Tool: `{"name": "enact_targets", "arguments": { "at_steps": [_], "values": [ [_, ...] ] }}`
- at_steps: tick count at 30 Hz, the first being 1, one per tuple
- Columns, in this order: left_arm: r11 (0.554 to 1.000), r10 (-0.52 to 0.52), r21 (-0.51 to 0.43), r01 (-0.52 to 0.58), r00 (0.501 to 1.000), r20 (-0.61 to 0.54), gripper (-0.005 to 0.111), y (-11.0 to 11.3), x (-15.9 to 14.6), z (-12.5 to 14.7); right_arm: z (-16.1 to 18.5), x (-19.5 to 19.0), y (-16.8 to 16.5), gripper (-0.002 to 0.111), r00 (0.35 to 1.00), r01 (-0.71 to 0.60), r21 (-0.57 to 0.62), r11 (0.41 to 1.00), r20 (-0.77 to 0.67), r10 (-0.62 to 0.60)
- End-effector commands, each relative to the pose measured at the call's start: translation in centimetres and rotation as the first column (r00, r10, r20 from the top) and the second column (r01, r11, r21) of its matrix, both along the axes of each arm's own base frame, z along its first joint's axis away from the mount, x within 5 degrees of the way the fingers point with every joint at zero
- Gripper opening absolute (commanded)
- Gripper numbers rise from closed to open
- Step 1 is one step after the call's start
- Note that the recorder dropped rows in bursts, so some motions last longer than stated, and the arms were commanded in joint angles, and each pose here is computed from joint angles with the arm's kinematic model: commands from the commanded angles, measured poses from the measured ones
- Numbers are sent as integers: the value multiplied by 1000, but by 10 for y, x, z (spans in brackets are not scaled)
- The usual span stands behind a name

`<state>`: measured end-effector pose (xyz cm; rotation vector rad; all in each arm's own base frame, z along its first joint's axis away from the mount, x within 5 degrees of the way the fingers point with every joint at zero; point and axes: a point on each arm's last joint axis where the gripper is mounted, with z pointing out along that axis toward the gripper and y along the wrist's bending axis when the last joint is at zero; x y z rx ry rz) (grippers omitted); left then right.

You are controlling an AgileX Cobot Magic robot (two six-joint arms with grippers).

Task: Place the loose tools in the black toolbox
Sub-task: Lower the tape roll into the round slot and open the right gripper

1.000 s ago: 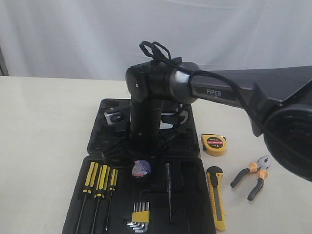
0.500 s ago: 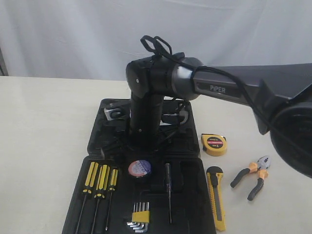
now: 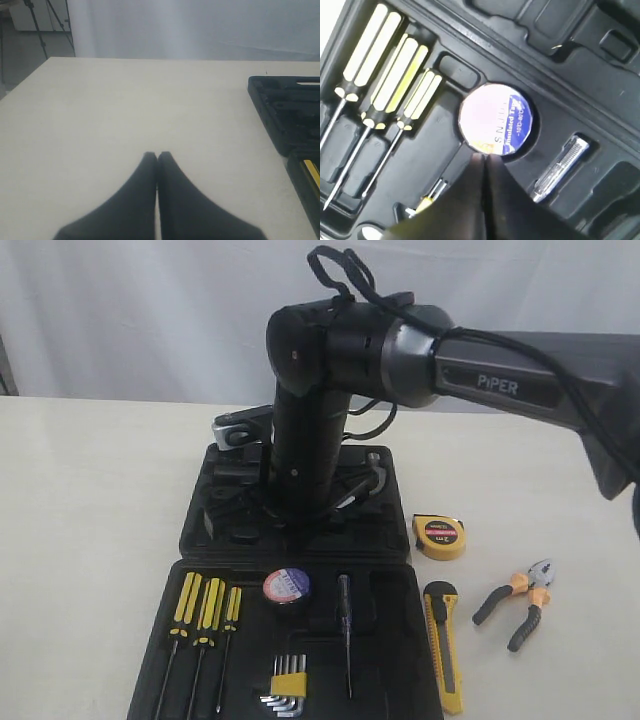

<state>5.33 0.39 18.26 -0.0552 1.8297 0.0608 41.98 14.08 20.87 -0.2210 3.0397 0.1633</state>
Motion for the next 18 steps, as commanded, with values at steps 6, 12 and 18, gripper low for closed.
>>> {"name": "enact_targets", "arguments": {
  "at_steps": [6, 12, 18],
  "values": [
    [1000, -3, -5, 3, 1000, 5, 0, 0, 0, 0, -21, 5, 1, 0, 999, -7, -17, 1000, -37, 7],
    [1000, -3, -5, 3, 1000, 5, 0, 0, 0, 0, -40, 7, 2, 0, 997, -27, -26, 999, -75, 25],
    [1000, -3, -5, 3, 1000, 5, 0, 0, 0, 0, -56, 10, 3, 0, 995, -31, -31, 999, -93, 28]
  ]
}}
